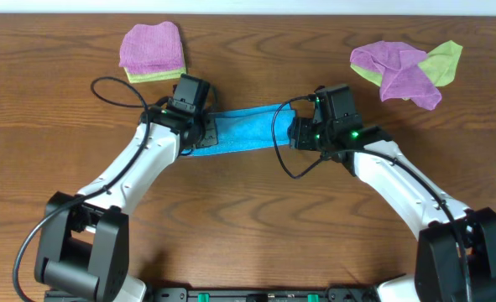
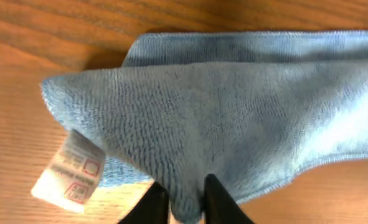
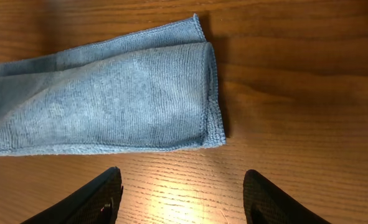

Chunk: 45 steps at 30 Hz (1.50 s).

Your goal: Fold the cloth

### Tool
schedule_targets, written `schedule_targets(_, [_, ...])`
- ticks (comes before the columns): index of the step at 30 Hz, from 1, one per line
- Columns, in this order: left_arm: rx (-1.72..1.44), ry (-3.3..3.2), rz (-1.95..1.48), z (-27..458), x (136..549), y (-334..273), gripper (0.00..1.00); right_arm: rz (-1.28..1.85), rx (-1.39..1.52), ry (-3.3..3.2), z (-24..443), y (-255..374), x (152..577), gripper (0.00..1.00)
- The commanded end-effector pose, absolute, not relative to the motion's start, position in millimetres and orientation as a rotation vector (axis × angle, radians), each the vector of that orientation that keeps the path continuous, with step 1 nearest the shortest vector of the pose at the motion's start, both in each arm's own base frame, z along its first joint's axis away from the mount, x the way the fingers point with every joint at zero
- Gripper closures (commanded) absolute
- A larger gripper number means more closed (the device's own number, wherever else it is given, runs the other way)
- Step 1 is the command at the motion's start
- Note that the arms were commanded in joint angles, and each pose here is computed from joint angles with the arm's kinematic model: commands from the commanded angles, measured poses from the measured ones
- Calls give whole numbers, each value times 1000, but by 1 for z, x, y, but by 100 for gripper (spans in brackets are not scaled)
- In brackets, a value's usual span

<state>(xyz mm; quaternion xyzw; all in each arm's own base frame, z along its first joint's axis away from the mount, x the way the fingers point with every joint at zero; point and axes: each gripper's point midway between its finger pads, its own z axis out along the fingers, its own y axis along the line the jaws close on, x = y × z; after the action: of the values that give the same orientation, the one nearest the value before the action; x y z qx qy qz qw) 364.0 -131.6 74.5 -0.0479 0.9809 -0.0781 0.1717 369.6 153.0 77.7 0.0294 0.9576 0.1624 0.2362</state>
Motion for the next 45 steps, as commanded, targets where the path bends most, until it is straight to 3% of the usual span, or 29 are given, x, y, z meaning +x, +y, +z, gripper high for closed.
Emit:
schedule_targets(1, [-67, 2752, -174, 95, 372, -127, 70, 460, 49, 2619, 83, 156, 368, 37])
schedule_targets(5, [-62, 2770, -105, 104, 370, -119, 58, 457, 50, 2627, 82, 156, 366, 37])
schedule_targets(16, [-58, 2783, -92, 103, 368, -118, 40, 448, 32, 2635, 80, 155, 364, 37])
schedule_targets(21, [-243, 2809, -99, 86, 372, -111, 24, 512, 32, 2634, 82, 158, 364, 34])
schedule_targets(24, [-327, 2821, -130, 75, 378, -103, 23, 550, 51, 2631, 83, 153, 367, 33])
schedule_targets(27, [-358, 2807, -173, 70, 388, -99, 27, 628, 2, 2608, 86, 154, 369, 33])
schedule_targets(37, [-399, 2830, -313, 34, 405, -115, 67, 926, 69, 2583, 70, 152, 352, 32])
schedule_targets(45, [-414, 2901, -238, 0, 399, -108, 78, 1023, 123, 2569, 56, 159, 338, 28])
